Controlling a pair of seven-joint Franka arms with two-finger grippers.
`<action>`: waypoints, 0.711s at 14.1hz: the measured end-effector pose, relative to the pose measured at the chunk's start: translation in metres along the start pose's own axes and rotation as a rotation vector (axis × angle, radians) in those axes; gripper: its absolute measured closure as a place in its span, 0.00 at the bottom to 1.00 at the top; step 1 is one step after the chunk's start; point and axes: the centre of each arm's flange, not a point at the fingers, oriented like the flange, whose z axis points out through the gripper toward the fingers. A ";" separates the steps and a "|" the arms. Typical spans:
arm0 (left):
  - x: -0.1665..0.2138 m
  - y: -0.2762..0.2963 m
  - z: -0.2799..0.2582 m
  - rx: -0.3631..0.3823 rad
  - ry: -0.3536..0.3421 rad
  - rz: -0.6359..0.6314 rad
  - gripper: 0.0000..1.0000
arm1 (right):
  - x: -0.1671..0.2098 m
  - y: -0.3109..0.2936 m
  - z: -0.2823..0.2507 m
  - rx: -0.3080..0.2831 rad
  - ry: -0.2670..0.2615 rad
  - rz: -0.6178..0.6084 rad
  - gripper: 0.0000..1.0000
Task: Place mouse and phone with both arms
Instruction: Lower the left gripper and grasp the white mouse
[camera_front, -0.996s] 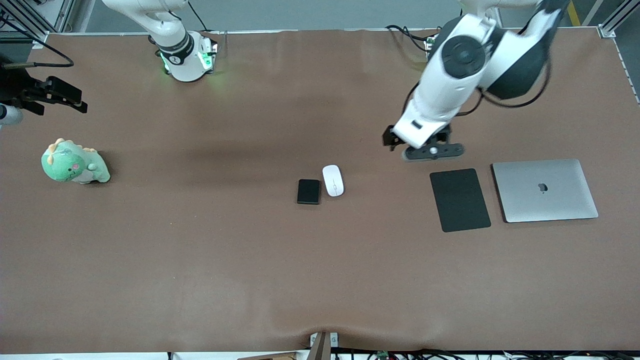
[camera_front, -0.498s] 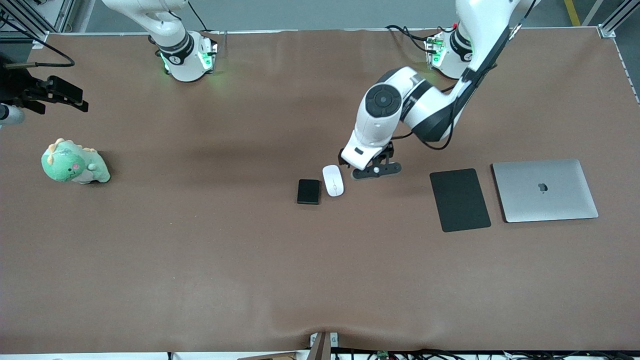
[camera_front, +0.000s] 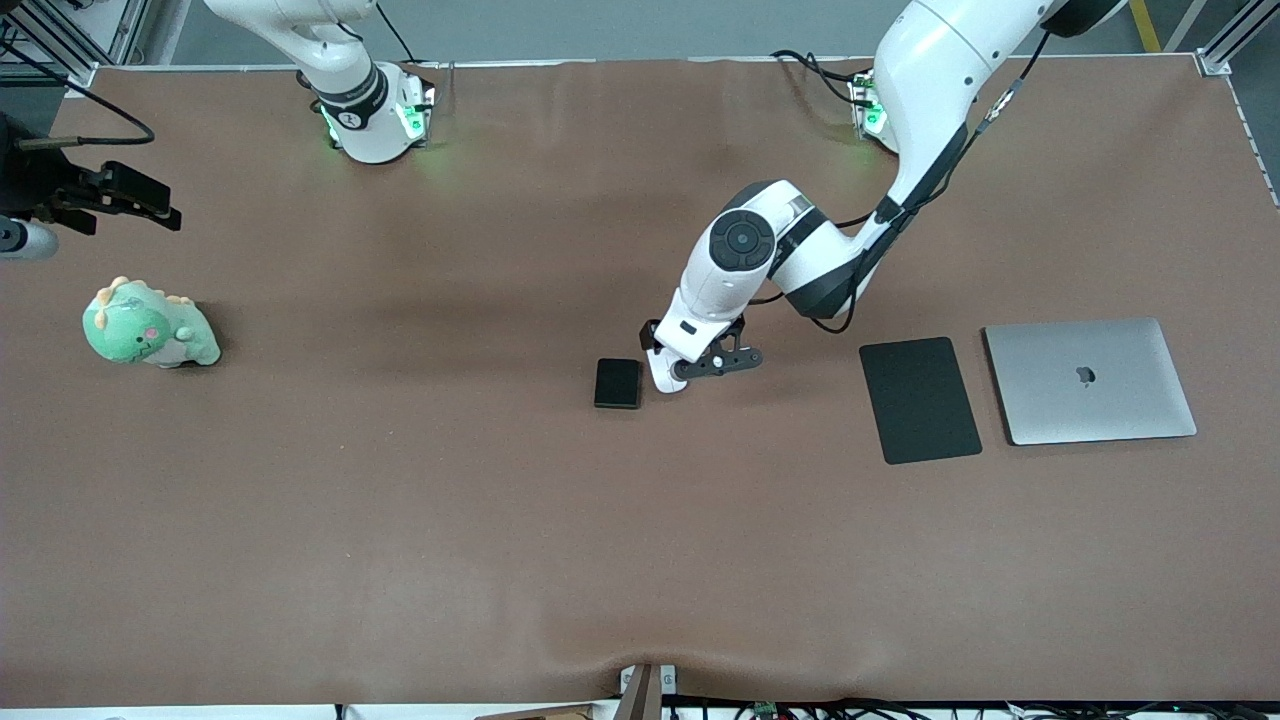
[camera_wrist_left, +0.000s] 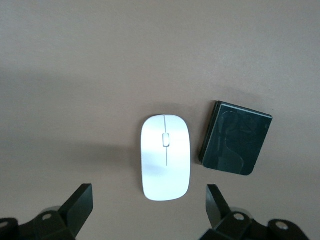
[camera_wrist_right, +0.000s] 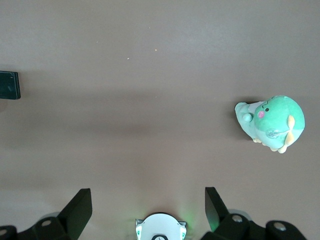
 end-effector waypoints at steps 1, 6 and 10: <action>0.001 0.002 0.006 0.000 0.004 0.006 0.00 | 0.001 0.000 0.001 0.000 -0.001 0.000 0.00; 0.011 0.012 0.041 0.027 0.027 0.004 0.05 | 0.024 0.002 0.011 -0.001 -0.012 0.003 0.00; 0.012 0.015 0.066 0.020 0.036 0.010 0.10 | 0.036 0.006 0.014 -0.002 -0.015 0.009 0.00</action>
